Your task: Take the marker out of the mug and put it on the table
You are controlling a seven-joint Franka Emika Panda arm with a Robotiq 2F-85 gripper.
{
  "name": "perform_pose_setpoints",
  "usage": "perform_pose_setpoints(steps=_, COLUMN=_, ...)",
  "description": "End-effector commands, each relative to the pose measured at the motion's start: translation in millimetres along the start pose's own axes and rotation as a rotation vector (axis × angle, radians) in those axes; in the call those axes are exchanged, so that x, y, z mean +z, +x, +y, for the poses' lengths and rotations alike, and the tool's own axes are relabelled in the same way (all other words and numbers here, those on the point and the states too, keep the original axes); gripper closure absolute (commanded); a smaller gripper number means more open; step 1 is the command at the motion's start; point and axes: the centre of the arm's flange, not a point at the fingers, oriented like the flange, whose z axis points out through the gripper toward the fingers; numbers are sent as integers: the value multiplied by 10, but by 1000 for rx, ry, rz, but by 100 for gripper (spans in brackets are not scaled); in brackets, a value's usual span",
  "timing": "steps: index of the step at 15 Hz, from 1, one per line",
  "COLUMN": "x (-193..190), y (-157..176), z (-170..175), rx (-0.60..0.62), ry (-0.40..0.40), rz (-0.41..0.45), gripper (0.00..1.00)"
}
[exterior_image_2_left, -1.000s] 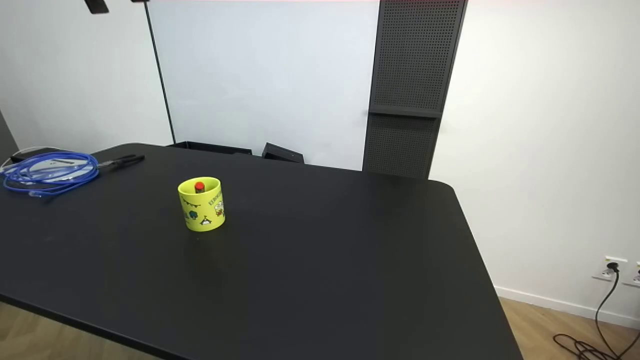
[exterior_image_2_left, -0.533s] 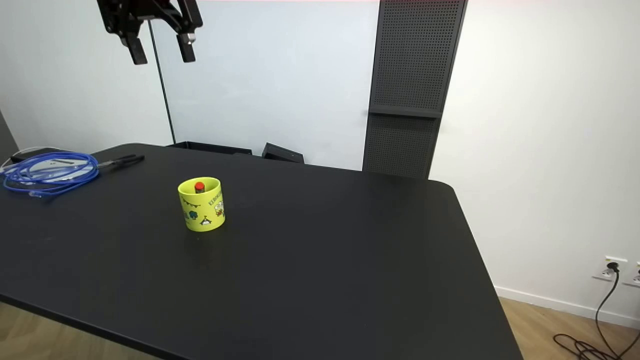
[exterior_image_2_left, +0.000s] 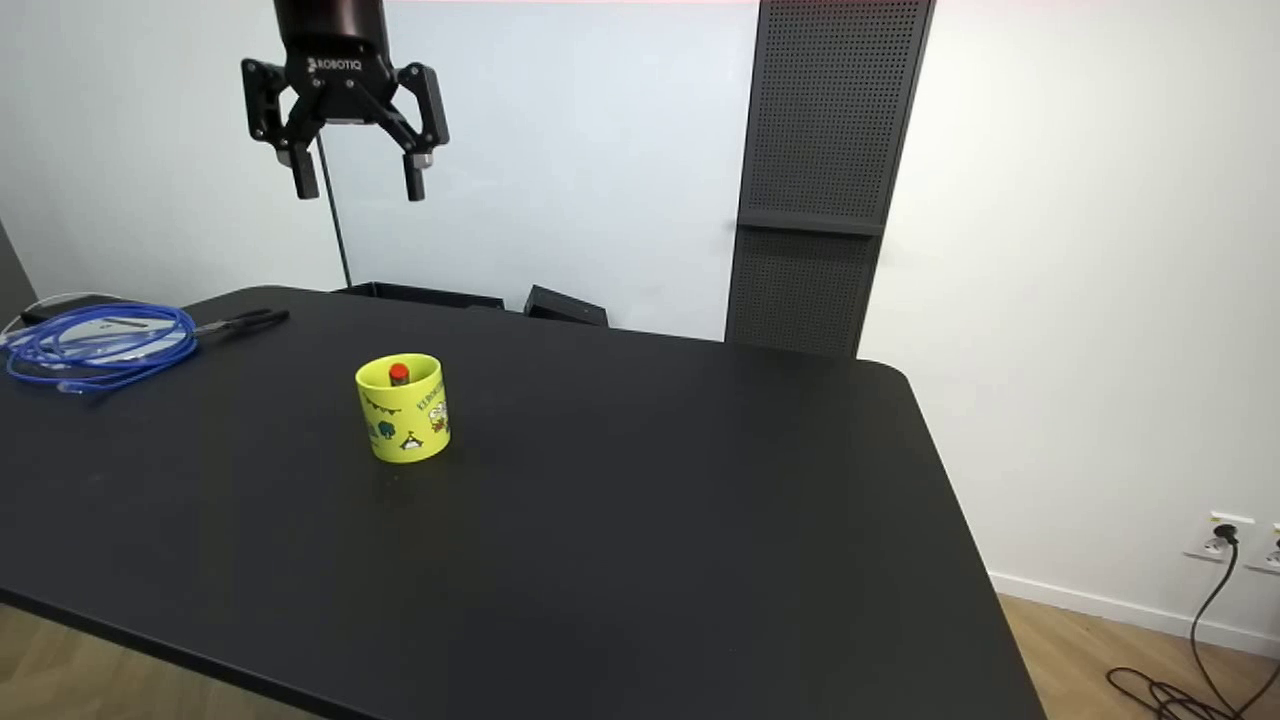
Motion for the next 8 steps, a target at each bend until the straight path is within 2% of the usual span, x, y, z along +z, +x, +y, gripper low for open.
perform_pose_setpoints(steps=1, x=30, y=6, z=-18, rx=-4, ry=5, rz=-6, gripper=0)
perform_pose_setpoints(steps=4, x=39, y=11, z=-49, rx=-10, ry=6, rz=-8, gripper=0)
perform_pose_setpoints(steps=6, x=-31, y=16, z=-116, rx=-2, ry=-71, rz=63, gripper=0)
perform_pose_setpoints(steps=8, x=23, y=60, z=-181, rx=-35, ry=-100, rz=139, gripper=0)
